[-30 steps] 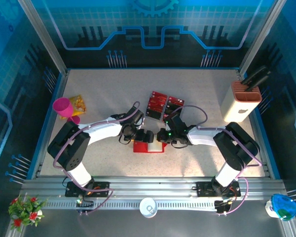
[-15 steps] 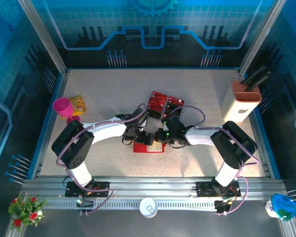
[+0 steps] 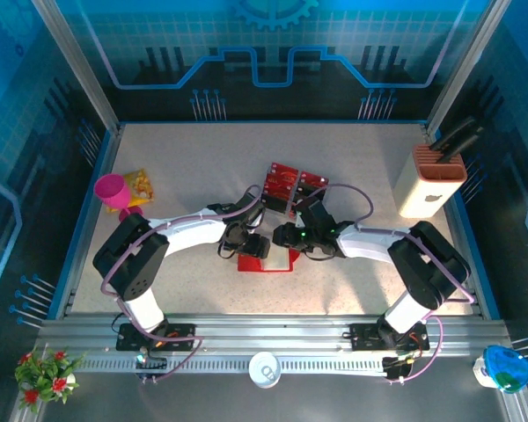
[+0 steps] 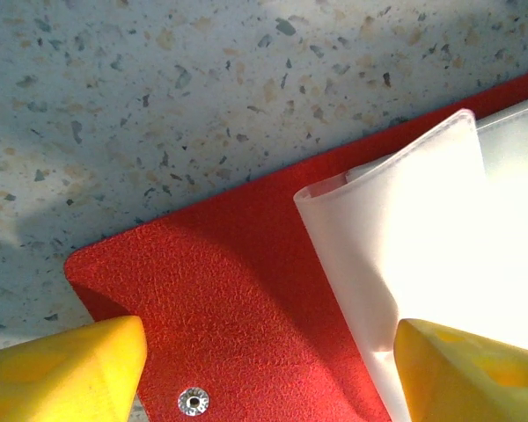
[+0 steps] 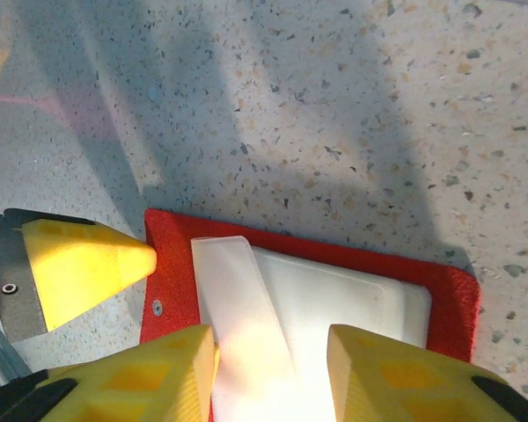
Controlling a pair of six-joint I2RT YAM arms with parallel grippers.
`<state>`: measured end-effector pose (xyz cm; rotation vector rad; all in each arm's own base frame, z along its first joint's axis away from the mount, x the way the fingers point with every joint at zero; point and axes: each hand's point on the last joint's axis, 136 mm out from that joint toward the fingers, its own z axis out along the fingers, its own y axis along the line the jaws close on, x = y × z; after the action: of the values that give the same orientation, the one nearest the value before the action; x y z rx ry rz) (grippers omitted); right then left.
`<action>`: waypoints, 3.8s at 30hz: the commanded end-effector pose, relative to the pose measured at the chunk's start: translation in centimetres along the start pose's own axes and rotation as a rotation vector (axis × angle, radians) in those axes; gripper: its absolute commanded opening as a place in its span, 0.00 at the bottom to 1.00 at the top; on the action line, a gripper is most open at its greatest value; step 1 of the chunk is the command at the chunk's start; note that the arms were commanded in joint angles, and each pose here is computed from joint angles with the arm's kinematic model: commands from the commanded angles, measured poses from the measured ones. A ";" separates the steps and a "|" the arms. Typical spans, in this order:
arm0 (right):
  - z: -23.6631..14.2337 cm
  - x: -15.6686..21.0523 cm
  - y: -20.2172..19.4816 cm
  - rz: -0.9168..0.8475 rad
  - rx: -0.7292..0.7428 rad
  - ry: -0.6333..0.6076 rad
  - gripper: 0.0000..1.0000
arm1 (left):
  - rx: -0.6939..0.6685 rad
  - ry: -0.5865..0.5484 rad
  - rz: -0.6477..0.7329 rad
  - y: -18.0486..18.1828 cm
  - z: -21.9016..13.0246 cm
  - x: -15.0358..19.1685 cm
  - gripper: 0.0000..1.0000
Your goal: Put the credit cards into the card holder
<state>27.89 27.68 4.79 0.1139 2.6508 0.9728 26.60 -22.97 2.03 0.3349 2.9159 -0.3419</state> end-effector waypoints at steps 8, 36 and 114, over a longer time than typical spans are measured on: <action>1.3 0.7 0.3 0.012 -0.034 0.062 0.36 | 0.005 0.076 0.004 0.0 0.8 2.3 0.79; 3.4 1.2 2.4 0.041 -0.112 0.121 0.33 | 0.064 -0.010 0.032 -0.9 -0.8 1.1 0.75; 1.7 0.0 0.7 0.041 0.026 0.090 0.13 | 0.326 -0.075 -0.025 -2.9 -4.7 1.2 0.94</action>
<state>27.75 29.45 4.28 0.1413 2.7424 1.0137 24.52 -25.04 8.44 0.2804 2.7537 -0.8867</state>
